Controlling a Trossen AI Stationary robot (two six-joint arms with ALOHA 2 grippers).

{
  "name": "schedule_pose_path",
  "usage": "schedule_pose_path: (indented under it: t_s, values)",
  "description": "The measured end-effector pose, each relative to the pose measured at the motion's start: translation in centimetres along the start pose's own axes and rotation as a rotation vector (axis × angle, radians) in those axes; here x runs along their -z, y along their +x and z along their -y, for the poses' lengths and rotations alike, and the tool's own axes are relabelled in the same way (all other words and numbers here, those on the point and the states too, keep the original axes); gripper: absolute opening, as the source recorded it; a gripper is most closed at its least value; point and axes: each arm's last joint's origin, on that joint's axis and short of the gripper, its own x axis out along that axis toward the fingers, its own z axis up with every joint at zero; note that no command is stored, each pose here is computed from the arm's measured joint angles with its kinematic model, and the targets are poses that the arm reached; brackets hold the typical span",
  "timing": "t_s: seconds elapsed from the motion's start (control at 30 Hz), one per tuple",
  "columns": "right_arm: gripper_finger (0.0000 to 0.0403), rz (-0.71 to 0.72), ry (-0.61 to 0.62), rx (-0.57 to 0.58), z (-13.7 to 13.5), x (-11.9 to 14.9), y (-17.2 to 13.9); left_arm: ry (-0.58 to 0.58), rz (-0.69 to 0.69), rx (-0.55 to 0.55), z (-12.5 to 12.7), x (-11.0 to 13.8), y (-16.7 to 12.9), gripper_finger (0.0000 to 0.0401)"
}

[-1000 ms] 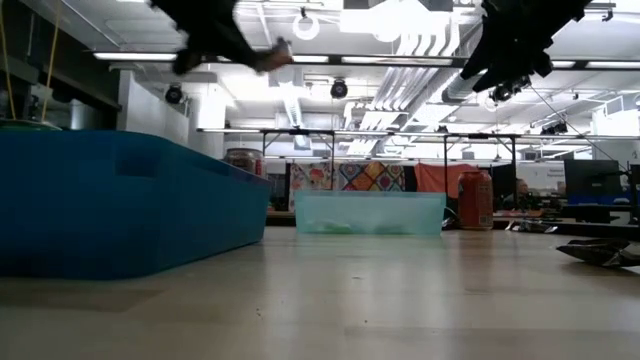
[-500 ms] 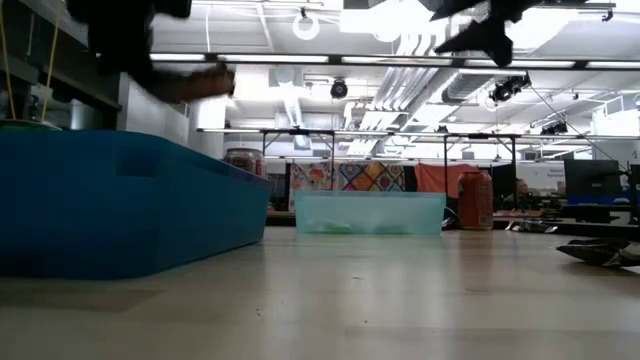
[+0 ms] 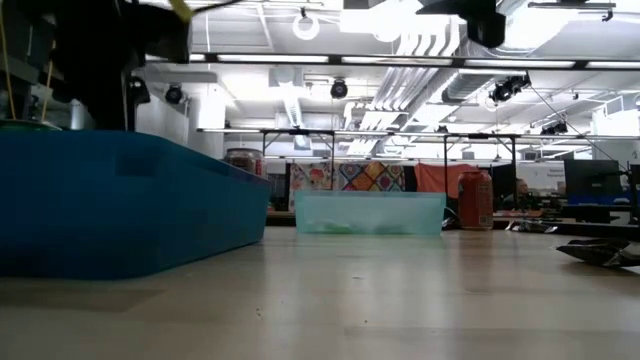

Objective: Organize candy in baskets
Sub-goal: Put the dark brown chocolate into the blue bin

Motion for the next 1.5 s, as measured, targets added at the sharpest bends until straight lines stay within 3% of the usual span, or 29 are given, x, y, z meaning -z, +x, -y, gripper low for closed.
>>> schedule_pose_path:
  t_s: [0.1,0.23,0.33,0.47,0.8,0.97,1.1,1.23,1.33,1.5]
  values:
    - [0.0217,0.031,-0.022,0.042,-0.9,-0.6,0.0,-0.02,0.126,0.082,0.1,-0.8,-2.3,0.0208]
    - [0.0217,0.053,-0.086,0.168,-1.5,-1.6,-0.6,-0.091,0.432,0.162,-0.2,-2.1,-6.0,0.023]
    - [0.0217,0.072,-0.125,0.288,-1.4,-2.3,-1.5,-0.134,0.645,0.154,-0.8,-3.1,-8.0,0.0233]
    - [0.0217,0.045,-0.168,0.382,-1.0,-2.9,-2.2,-0.188,0.796,0.147,-1.5,-4.1,-9.4,0.0231]
    - [0.0217,-0.263,-0.193,0.339,0.1,-1.8,-1.0,-0.35,0.835,0.186,-2.2,-5.1,-9.4,0.023]
    - [0.0217,-0.4,-0.107,0.353,0.5,-0.4,1.6,-0.352,0.853,0.179,-2.4,-5.3,-9.5,0.023]
    - [0.0217,-0.58,0.047,0.471,1.3,2.4,4.2,-0.313,0.857,0.149,-2.6,-5.4,-9.4,0.023]
    - [0.0217,-0.749,0.135,0.668,2.2,6.5,6.7,-0.259,0.843,0.127,-2.8,-5.4,-9.3,0.023]
    - [0.0217,-0.822,0.215,0.803,2.7,9.4,8.0,-0.222,0.806,0.11,-3.2,-5.2,-9.2,0.023]
    - [0.0217,-0.901,0.326,0.928,3.3,12.8,9.7,-0.157,0.723,0.085,-3.8,-4.8,-8.7,0.023]
